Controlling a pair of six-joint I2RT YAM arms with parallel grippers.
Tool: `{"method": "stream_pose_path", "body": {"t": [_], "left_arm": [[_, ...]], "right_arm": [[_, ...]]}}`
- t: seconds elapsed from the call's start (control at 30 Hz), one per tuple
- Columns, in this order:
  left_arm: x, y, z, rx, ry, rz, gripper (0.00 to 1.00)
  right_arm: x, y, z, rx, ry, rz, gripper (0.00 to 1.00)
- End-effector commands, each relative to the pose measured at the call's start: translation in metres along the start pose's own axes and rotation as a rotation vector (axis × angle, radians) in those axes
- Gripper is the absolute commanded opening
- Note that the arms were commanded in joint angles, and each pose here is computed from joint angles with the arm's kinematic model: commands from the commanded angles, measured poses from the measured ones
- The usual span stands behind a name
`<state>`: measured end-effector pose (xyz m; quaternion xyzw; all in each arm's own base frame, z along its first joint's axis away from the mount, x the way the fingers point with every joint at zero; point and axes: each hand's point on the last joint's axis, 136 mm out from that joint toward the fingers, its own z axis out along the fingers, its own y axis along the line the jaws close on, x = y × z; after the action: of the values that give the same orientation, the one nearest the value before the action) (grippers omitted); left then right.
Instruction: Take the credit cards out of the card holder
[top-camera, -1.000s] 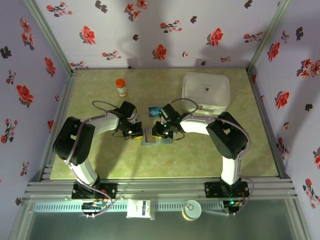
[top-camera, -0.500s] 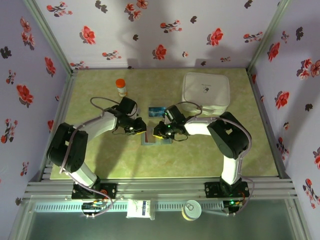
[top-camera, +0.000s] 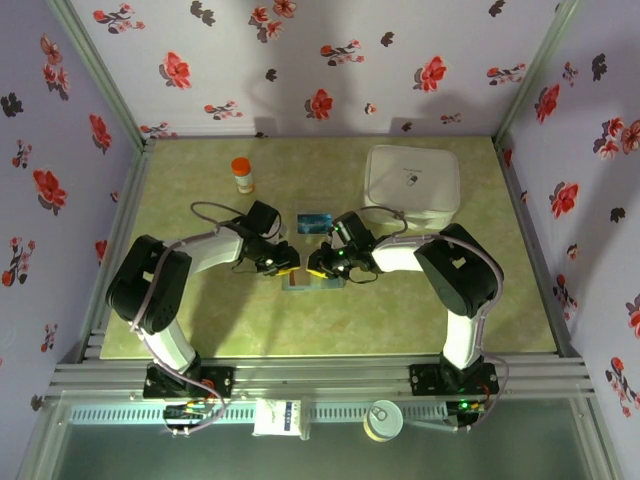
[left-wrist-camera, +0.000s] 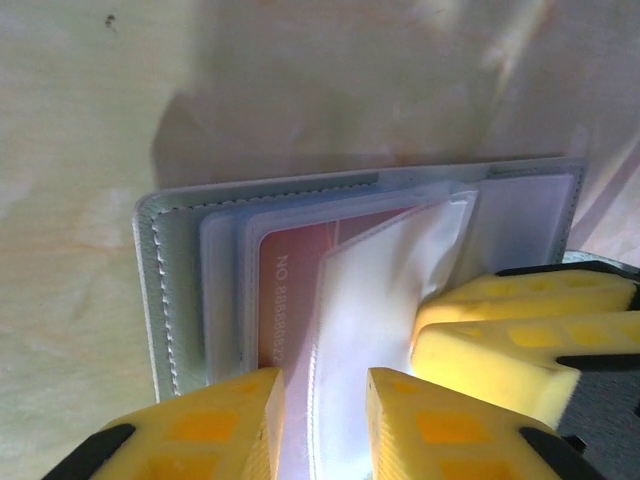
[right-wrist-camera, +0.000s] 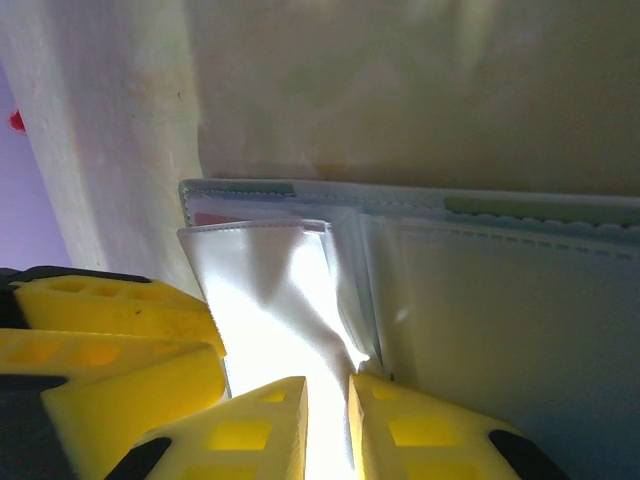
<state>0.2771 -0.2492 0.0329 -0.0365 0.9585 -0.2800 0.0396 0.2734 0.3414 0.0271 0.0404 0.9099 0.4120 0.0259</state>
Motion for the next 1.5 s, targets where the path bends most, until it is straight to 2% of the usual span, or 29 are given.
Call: {"method": "stream_pose_path", "body": {"t": [0.0,0.13,0.33,0.57,0.8,1.17,1.33,1.47], "left_arm": [[0.006,0.004,0.008,-0.001,0.020,-0.022,0.28],[0.006,0.002,0.010,0.007,0.020,-0.020,0.26],[0.002,-0.009,0.008,0.050,0.007,-0.012,0.18],[0.000,-0.026,-0.005,0.081,-0.006,0.023,0.18],[0.004,-0.049,-0.009,0.100,0.015,0.071,0.27],[0.005,-0.082,0.018,0.103,0.066,0.120,0.42],[0.004,-0.097,0.035,0.107,0.091,0.142,0.45],[0.001,-0.101,0.033,0.111,0.082,0.144,0.46]], "right_arm": [[0.004,-0.018,0.004,0.038,0.008,0.043,0.19],[0.005,-0.018,0.004,0.031,0.008,0.047,0.19],[0.004,-0.010,0.001,-0.004,-0.006,0.044,0.18],[-0.001,0.014,-0.021,-0.050,-0.065,-0.018,0.21],[-0.012,0.013,-0.058,0.013,-0.146,-0.034,0.22],[-0.022,-0.007,-0.126,0.172,-0.281,-0.058,0.25],[-0.019,-0.008,-0.139,0.181,-0.291,-0.066,0.26],[-0.018,-0.006,-0.141,0.178,-0.285,-0.066,0.26]]}}
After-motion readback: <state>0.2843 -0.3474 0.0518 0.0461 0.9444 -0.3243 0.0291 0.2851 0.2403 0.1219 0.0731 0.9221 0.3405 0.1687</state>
